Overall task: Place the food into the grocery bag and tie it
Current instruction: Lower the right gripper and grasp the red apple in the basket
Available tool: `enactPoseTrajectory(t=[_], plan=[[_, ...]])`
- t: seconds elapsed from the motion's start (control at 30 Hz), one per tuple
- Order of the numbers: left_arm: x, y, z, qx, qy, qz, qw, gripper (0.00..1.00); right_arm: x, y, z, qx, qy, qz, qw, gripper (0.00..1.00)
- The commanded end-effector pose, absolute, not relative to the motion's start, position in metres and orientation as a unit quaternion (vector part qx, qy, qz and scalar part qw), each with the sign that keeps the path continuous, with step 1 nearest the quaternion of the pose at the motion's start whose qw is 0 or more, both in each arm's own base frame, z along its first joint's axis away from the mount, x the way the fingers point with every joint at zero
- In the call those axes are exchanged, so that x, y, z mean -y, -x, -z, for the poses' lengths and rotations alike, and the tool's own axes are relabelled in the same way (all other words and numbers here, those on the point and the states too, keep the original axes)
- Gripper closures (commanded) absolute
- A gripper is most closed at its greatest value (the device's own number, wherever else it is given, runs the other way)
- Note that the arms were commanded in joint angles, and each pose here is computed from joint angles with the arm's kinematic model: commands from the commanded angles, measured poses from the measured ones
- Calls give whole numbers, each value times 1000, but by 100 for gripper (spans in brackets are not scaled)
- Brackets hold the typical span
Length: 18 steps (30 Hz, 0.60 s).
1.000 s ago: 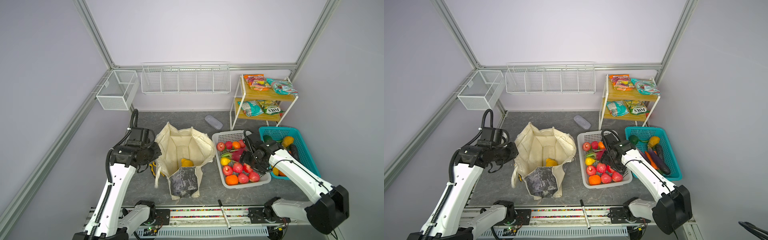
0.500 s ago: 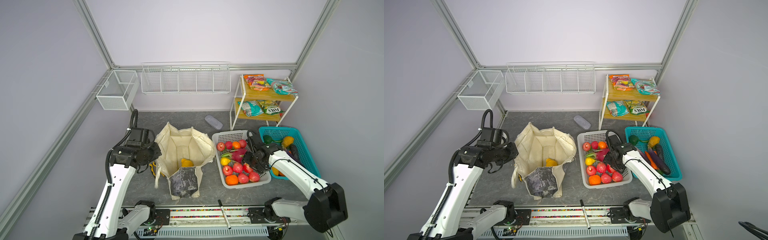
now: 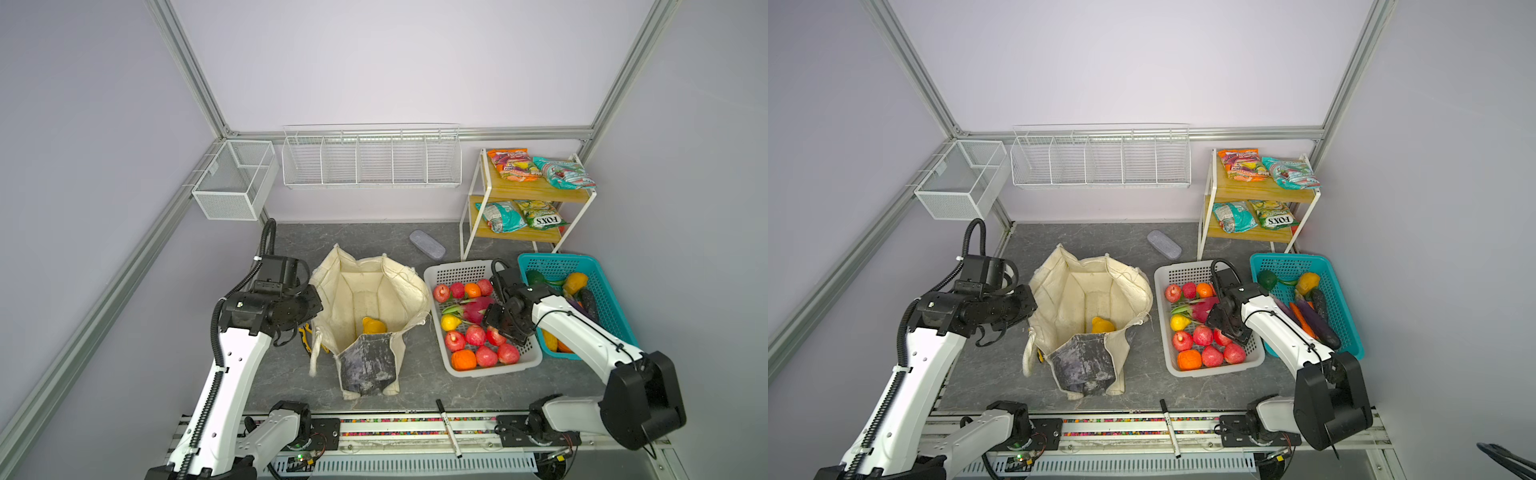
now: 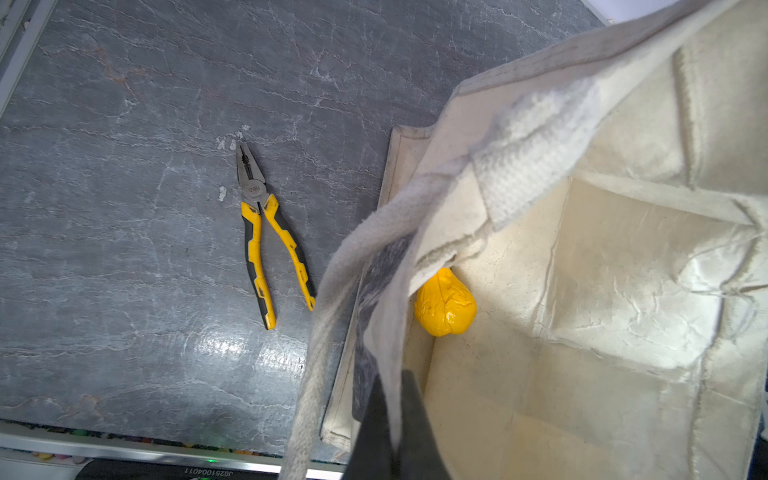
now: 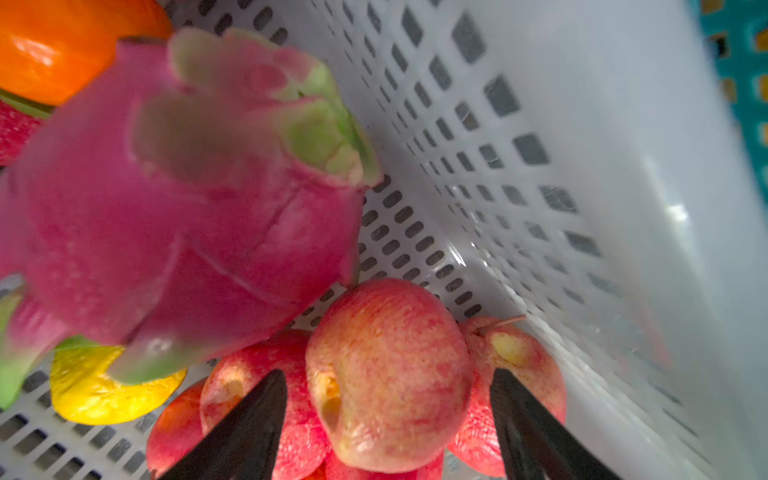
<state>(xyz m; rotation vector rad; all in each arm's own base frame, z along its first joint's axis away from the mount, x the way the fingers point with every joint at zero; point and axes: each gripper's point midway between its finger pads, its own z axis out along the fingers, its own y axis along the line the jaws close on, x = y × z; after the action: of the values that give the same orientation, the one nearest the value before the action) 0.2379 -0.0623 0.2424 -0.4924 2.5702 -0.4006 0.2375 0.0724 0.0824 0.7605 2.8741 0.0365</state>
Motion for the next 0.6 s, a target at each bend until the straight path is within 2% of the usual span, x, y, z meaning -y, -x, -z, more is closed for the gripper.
enactPoseTrajectory(t=[0.0,0.57], plan=[[64,-236,-242,-941,179,150,244,100,-69,-232,-72,-967,-246,-2,70,21],[62,-233,-241,-942,180,147,243,100,-65,-226,-57,-971,-230,10,61,29]])
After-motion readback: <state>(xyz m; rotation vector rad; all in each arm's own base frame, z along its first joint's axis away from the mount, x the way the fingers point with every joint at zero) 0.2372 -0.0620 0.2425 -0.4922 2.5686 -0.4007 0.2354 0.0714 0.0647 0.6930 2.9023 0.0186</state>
